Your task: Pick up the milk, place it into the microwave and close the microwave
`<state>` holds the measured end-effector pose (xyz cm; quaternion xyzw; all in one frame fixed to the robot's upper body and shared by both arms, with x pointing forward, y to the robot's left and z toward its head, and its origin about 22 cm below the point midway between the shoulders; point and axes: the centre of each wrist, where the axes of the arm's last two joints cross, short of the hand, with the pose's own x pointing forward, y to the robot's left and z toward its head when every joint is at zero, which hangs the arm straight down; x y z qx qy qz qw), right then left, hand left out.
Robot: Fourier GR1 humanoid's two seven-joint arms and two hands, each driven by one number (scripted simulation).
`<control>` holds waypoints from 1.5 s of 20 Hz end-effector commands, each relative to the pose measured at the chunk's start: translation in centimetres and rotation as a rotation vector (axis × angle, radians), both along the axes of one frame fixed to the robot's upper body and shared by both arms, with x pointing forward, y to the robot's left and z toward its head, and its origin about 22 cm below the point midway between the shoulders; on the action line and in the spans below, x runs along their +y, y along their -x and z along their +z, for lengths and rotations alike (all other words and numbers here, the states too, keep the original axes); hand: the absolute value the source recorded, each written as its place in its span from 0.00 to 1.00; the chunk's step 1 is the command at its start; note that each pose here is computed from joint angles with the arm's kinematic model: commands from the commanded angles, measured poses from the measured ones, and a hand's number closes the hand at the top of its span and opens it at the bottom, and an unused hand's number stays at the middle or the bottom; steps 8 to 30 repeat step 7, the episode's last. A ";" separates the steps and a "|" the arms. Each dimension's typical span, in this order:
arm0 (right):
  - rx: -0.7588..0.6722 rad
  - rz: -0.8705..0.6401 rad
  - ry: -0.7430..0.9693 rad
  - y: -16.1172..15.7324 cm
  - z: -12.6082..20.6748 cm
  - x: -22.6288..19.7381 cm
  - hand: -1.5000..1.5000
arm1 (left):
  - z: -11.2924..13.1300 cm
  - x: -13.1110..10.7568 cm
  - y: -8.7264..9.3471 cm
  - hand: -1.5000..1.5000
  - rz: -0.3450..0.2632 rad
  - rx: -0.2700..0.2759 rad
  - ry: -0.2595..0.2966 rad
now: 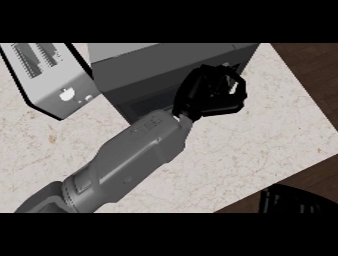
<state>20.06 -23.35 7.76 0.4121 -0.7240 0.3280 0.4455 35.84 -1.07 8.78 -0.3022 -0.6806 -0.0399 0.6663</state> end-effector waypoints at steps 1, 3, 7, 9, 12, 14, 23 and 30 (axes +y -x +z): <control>0.008 -0.007 -0.028 1.4 -0.2 1.1 1.00 | -5.6 5.0 -1.3 1.00 0.182 0.189 0.003; 0.009 -0.024 -0.039 2.0 -0.2 1.4 1.00 | -6.5 5.3 -1.1 1.00 0.185 0.200 0.006; -0.012 -0.021 -0.029 2.8 0.3 2.2 1.00 | -7.1 5.8 -1.1 1.00 0.156 0.185 0.009; -0.012 -0.021 -0.029 2.8 0.3 2.2 1.00 | -7.1 5.8 -1.1 1.00 0.156 0.185 0.009; -0.012 -0.021 -0.029 2.8 0.3 2.2 1.00 | -7.1 5.8 -1.1 1.00 0.156 0.185 0.009; -0.012 -0.021 -0.029 2.8 0.3 2.2 1.00 | -7.1 5.8 -1.1 1.00 0.156 0.185 0.009; -0.012 -0.021 -0.029 2.8 0.3 2.2 1.00 | -7.1 5.8 -1.1 1.00 0.156 0.185 0.009; -0.012 -0.021 -0.029 2.8 0.3 2.2 1.00 | -7.1 5.8 -1.1 1.00 0.156 0.185 0.009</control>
